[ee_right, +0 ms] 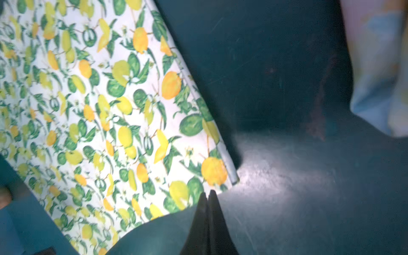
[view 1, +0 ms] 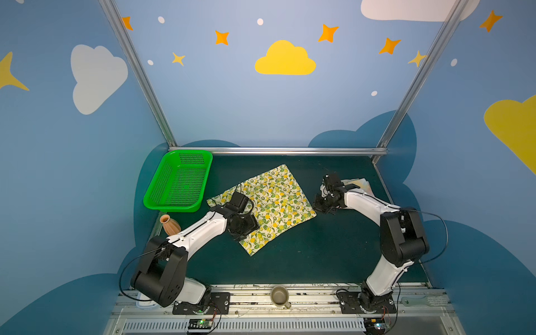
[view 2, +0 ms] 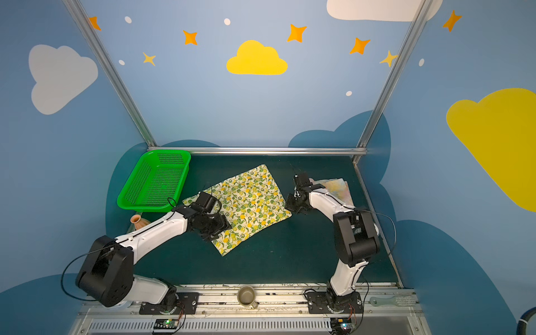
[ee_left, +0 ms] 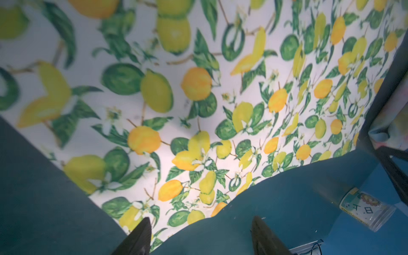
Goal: Fold and stack skirts
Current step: Rotate the skirt at the center of the table.
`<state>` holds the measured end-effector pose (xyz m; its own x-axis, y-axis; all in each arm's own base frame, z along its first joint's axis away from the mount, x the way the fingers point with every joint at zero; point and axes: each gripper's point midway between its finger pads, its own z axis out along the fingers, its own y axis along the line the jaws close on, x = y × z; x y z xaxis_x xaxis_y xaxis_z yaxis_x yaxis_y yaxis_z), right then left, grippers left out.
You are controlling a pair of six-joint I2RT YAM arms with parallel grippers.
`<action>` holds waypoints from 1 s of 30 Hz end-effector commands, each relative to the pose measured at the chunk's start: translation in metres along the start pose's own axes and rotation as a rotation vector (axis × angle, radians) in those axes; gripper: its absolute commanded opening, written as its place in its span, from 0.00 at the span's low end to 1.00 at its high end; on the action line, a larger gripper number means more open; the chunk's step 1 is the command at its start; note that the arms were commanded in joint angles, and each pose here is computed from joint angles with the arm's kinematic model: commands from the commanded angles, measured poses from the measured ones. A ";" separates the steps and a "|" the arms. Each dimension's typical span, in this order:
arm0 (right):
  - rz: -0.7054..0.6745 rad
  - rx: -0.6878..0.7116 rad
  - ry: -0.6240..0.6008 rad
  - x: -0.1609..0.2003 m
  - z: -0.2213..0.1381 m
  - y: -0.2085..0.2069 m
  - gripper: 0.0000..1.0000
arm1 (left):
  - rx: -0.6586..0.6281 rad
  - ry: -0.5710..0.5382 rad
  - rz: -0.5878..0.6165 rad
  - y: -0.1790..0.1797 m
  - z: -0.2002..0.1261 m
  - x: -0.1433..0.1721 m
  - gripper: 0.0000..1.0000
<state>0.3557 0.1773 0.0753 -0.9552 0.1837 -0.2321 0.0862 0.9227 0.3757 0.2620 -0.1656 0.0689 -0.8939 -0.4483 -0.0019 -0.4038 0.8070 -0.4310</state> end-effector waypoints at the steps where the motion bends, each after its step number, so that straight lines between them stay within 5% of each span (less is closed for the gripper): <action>1: -0.010 0.000 0.031 0.018 -0.006 -0.001 0.01 | -0.066 0.013 0.027 0.017 0.002 0.000 0.72; 17: -0.010 -0.012 0.038 0.047 -0.021 -0.012 0.00 | -0.111 0.095 0.063 0.016 0.047 0.012 0.71; 30: -0.009 -0.030 0.029 0.061 -0.037 -0.015 0.01 | -0.081 0.218 0.148 -0.034 0.099 0.058 0.70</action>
<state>0.2947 0.1649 0.0876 -0.9597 0.1670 -0.2262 0.0639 0.9129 0.4031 0.2598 -0.2480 0.0273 -0.9640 -0.2569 0.0685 -0.2621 0.8748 -0.4074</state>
